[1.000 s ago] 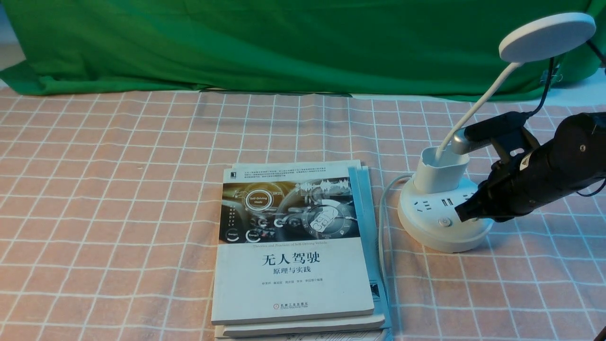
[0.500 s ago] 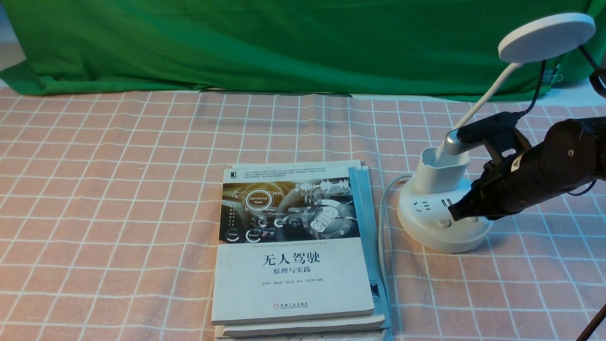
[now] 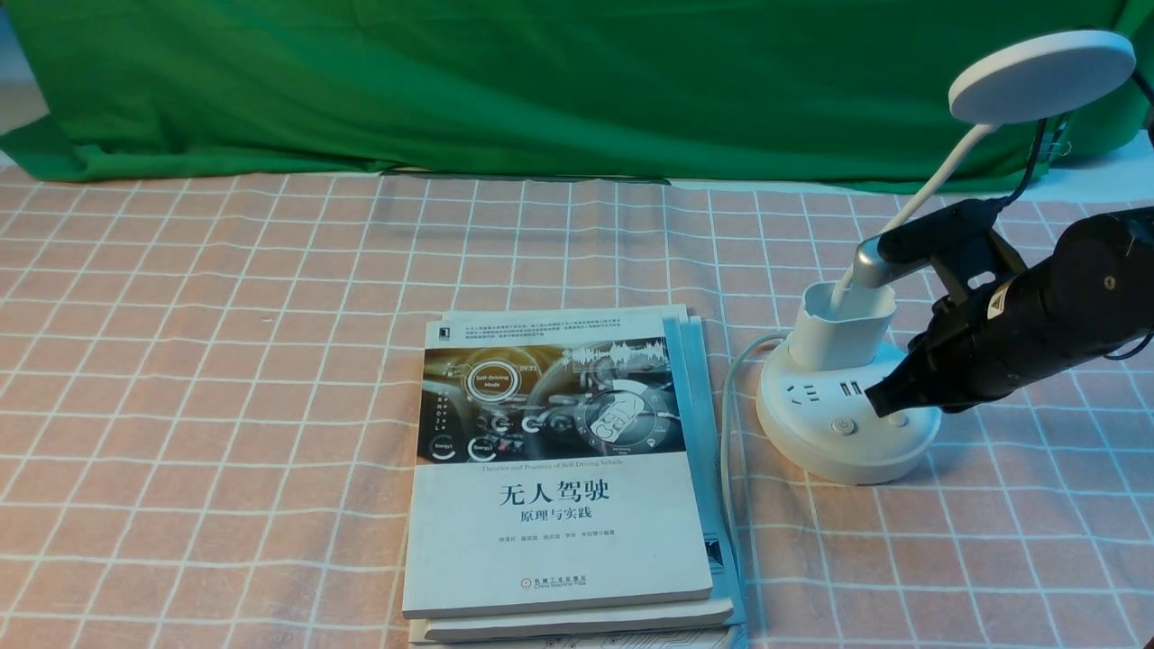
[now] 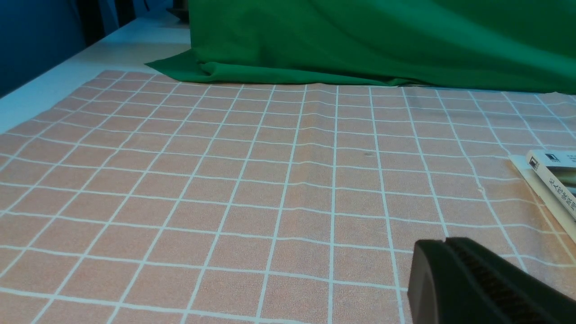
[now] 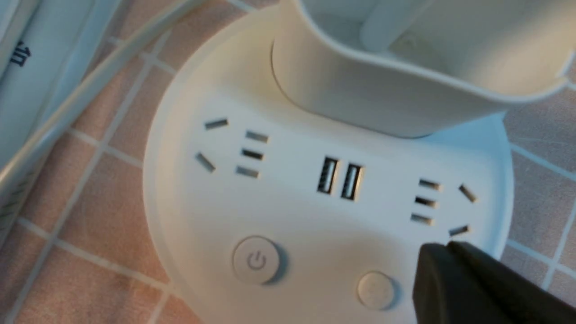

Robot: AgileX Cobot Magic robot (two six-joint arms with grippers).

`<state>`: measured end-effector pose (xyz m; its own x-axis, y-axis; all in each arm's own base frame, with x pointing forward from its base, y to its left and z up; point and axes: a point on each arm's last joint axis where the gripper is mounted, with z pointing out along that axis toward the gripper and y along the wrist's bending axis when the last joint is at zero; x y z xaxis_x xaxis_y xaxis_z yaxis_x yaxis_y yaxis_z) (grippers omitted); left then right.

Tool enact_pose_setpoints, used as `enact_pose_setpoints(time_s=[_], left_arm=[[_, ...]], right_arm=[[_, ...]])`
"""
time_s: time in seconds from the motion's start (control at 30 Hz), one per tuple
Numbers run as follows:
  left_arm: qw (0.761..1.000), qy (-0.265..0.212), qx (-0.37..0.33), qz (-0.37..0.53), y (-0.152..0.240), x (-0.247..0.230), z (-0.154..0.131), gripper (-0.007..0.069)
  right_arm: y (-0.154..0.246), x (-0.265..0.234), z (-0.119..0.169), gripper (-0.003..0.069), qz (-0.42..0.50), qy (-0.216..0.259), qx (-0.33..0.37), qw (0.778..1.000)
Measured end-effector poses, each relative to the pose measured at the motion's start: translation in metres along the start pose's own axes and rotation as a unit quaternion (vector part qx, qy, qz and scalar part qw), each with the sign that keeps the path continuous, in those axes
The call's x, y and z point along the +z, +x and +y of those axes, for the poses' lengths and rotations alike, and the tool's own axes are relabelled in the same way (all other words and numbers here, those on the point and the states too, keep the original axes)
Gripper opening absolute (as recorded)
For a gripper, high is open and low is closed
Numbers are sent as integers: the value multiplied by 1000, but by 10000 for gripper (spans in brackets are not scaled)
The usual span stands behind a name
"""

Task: Turn on the table lamp on the pink coffee tablecloth with your hand.
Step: 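Press the button on the base of the white desk lamp with the right gripper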

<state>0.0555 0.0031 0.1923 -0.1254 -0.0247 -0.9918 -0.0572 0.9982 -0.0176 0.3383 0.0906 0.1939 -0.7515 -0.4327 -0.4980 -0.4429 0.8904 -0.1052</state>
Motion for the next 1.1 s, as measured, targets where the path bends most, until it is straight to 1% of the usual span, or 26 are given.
enact_pose_setpoints(time_s=[0.5, 1.1], left_arm=[[1000, 0, 0, 0, 0, 0, 0, 21], [1000, 0, 0, 0, 0, 0, 0, 21]], right_arm=[[3, 1, 5, 27, 5, -3, -7, 1000], [8, 16, 9, 27, 19, -9, -10, 1000]])
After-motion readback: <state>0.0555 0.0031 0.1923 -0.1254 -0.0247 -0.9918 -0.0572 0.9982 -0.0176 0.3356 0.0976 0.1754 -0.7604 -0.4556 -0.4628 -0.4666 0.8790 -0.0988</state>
